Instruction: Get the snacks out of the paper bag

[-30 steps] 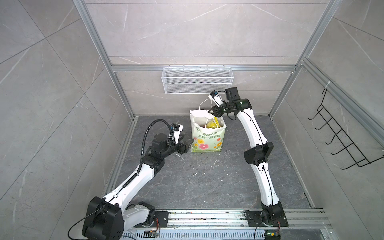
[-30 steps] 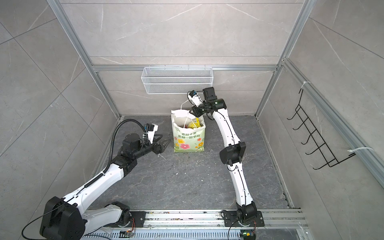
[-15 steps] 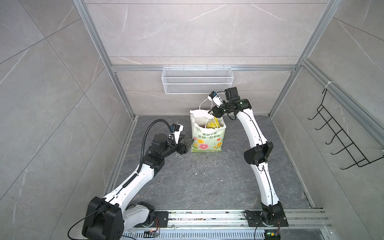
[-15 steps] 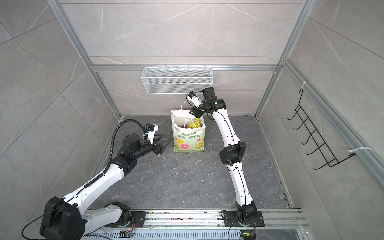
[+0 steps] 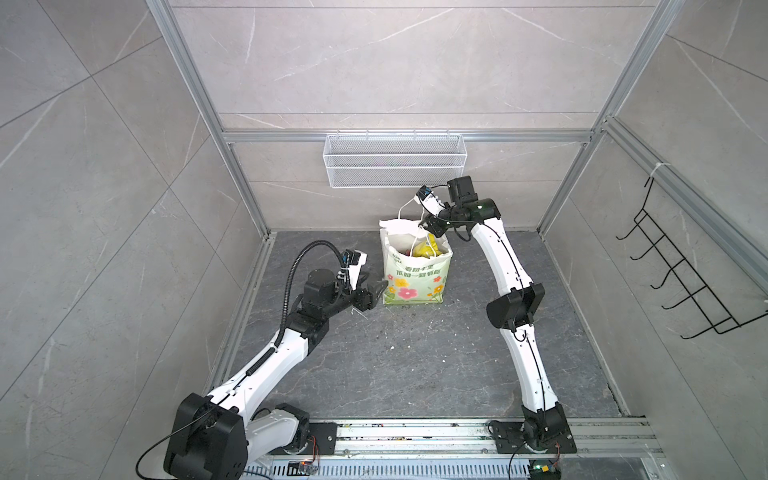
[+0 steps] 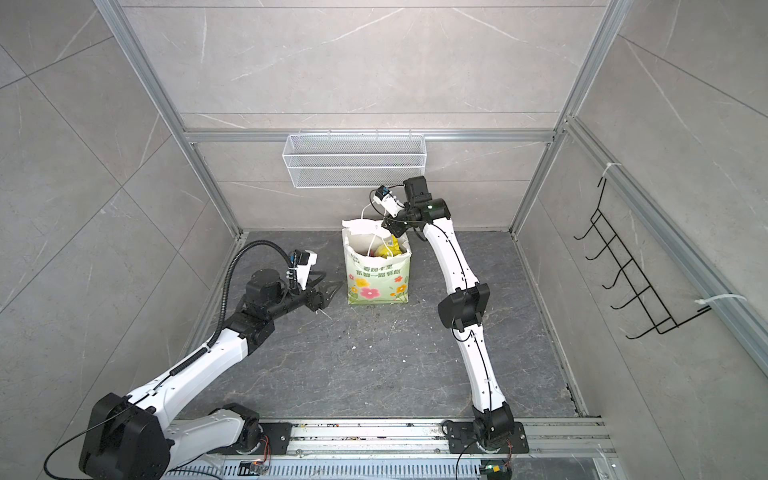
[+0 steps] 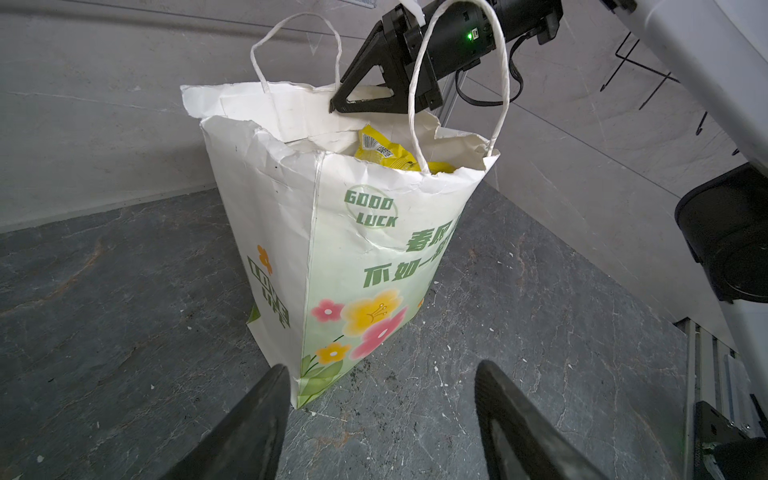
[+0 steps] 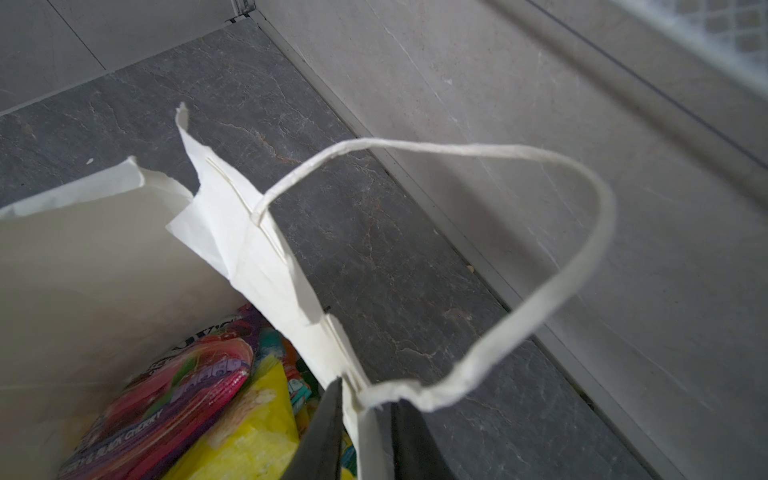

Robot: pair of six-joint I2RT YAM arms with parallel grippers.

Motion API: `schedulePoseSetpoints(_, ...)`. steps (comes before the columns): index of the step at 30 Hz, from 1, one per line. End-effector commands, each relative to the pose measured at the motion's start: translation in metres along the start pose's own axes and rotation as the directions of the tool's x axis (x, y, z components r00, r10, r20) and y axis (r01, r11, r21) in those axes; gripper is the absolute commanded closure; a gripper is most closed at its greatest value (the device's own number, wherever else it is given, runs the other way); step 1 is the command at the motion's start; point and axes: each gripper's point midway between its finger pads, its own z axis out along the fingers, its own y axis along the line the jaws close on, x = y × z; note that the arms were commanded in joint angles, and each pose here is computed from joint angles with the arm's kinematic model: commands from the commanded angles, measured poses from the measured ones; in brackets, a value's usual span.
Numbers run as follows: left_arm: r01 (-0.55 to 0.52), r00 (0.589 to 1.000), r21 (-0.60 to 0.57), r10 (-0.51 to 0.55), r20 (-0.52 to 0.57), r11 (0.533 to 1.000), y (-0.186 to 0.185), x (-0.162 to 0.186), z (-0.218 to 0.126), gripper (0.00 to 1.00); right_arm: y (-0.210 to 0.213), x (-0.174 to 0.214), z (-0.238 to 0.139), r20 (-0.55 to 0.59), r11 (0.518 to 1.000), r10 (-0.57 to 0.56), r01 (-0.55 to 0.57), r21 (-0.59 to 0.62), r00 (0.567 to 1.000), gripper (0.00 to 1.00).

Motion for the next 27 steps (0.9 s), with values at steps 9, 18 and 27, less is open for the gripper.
schedulePoseSetpoints(9, -0.049, 0.997, 0.000, 0.049, 0.053, 0.999, -0.006, -0.014, -0.009, 0.28, 0.021, -0.009, -0.021, -0.021, 0.998, -0.058, 0.058, -0.020, 0.998, 0.99)
schedulePoseSetpoints(18, -0.059, 0.997, -0.026, 0.060, 0.053, 0.998, -0.005, -0.015, -0.018, 0.28, 0.017, -0.030, -0.031, 0.023, 0.998, -0.039, 0.038, 0.048, 0.999, 1.00)
schedulePoseSetpoints(27, -0.061, 0.996, -0.109, 0.067, 0.056, 0.992, 0.008, -0.010, -0.021, 0.28, -0.027, -0.039, -0.024, 0.101, 0.976, 0.070, -0.089, 0.197, 0.992, 1.00)
